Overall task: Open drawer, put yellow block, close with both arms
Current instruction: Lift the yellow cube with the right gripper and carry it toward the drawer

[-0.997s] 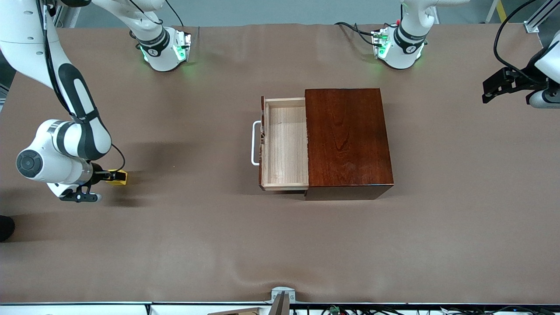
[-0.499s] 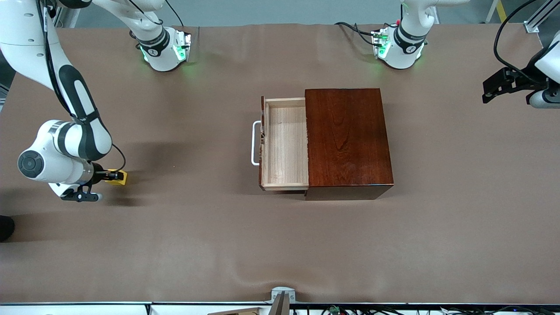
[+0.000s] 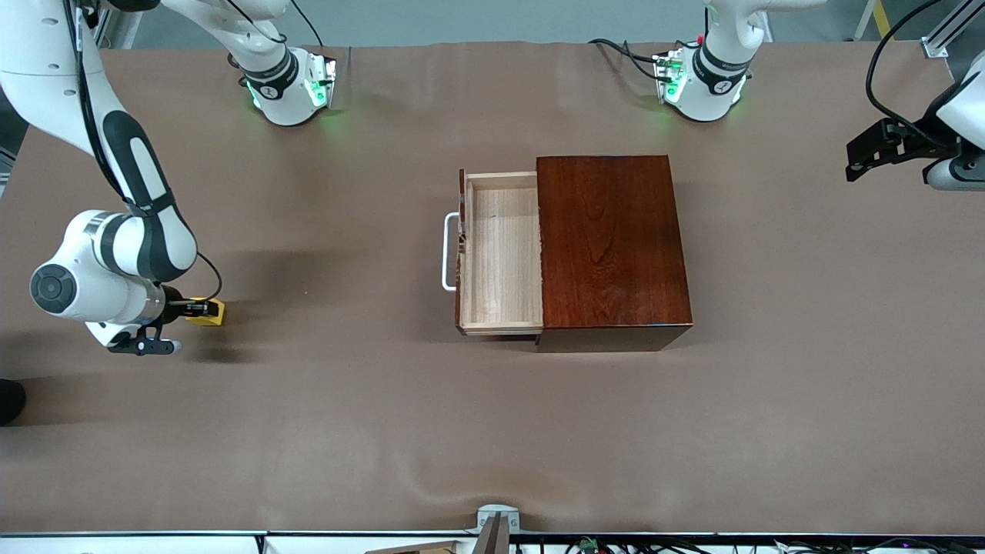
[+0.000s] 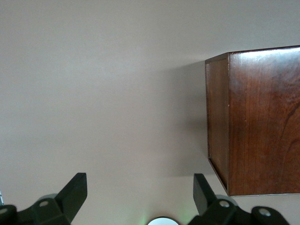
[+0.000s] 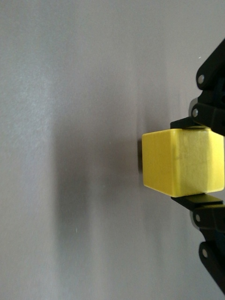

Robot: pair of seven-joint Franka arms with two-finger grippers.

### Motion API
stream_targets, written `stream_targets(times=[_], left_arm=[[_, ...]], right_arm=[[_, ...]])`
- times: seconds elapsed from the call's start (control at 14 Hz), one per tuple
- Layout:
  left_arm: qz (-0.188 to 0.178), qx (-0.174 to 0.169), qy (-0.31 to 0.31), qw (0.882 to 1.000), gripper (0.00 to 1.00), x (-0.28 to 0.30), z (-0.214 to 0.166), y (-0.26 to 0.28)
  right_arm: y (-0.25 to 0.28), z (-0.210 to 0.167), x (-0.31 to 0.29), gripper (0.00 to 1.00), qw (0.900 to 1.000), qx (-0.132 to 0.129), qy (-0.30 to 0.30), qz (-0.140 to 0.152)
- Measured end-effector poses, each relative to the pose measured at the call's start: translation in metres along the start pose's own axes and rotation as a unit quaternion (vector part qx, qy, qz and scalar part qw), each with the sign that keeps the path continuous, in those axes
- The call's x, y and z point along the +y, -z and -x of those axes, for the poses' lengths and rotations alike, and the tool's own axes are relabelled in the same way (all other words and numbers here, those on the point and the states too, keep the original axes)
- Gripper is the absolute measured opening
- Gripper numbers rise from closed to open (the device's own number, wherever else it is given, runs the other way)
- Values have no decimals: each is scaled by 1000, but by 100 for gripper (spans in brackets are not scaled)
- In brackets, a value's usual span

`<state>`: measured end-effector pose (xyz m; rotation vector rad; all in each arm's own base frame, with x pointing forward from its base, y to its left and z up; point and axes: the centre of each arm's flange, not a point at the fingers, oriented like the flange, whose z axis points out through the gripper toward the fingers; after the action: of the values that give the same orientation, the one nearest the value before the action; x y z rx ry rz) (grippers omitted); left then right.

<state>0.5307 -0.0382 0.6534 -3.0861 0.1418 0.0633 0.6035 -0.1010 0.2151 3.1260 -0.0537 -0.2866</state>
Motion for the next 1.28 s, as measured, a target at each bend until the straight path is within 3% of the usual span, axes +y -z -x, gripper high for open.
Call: stream_targets(times=[0.5, 0.64, 1.28], left_arm=[[0, -3, 0, 1000, 100, 0, -1, -3], [0, -3, 0, 1000, 100, 0, -2, -4], [0, -3, 0, 1000, 100, 0, -3, -5]], right_arm=[[64, -2, -15, 56, 1000, -9, -3, -5], [91, -2, -17, 56, 1000, -13, -11, -20], [225, 12, -39, 56, 999, 17, 1, -47]])
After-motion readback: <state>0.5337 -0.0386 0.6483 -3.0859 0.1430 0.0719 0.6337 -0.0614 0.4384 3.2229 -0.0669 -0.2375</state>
